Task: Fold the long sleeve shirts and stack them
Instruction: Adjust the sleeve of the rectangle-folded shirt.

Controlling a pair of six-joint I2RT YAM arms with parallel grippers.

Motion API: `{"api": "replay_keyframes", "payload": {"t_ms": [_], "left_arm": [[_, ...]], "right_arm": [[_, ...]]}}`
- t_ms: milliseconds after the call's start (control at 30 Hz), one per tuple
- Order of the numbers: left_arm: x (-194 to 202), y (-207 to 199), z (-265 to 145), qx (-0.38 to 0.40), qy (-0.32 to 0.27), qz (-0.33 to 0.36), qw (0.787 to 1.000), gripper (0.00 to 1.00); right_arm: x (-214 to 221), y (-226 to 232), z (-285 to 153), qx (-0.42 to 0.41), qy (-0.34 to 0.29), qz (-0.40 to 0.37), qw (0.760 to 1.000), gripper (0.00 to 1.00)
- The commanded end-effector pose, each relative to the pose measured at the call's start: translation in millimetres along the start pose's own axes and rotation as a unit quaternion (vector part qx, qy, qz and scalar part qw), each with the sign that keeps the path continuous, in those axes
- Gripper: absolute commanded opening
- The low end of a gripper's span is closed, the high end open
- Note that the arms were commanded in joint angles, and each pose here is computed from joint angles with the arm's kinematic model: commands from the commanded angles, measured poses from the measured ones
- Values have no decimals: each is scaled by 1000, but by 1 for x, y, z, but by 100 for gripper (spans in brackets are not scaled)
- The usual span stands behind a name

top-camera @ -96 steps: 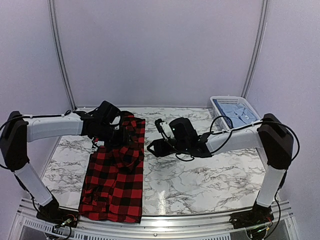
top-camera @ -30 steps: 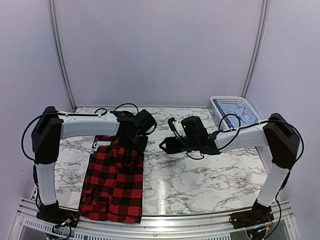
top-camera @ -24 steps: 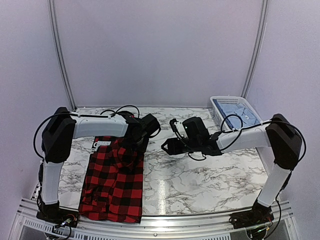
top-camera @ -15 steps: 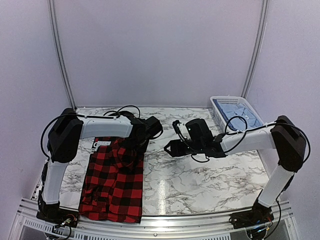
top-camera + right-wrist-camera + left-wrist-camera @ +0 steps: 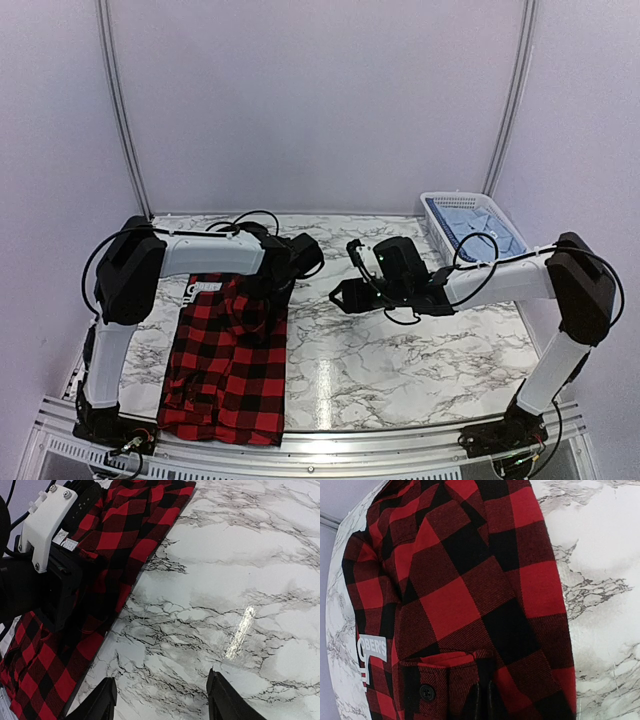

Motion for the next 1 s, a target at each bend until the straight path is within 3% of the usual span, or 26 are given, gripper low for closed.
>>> {"api": "replay_keyframes", "payload": {"t_ms": [0,133,267,467,700,800,967], "left_arm": [[-3,17,-25,24,-10,-7,1000,0],[-4,21,-54,105,-42,-5,994,0],[8,18,-80,218,-71,24,973,0],[45,10,-98,377,-63,73,921,0],[97,-5,-103,499,-18,129,857,1],[106,-9,-106,527,-16,138,838,9],[102,-6,-110,525,-37,132,840,25]], "right_arm": [[-8,2,-5,0,-16,1,1000,58],[-11,2,-4,7,-18,-5,1000,58],[-13,4,-2,11,-15,-15,1000,58],[-15,5,0,15,-7,-32,999,58],[-10,7,-1,3,23,-58,998,59],[-4,7,-1,-2,38,-68,997,60],[11,14,0,-11,68,-88,994,61]]}}
Point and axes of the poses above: each gripper's point midway between its finger pads, its own z axis out along the fingers, its own y axis along the line the jaws close on, x = y × z, the point moved 10 cm from there along -z, back along the fingers, and after that the axes turned 14 degrees about z, right-handed, at the moved point
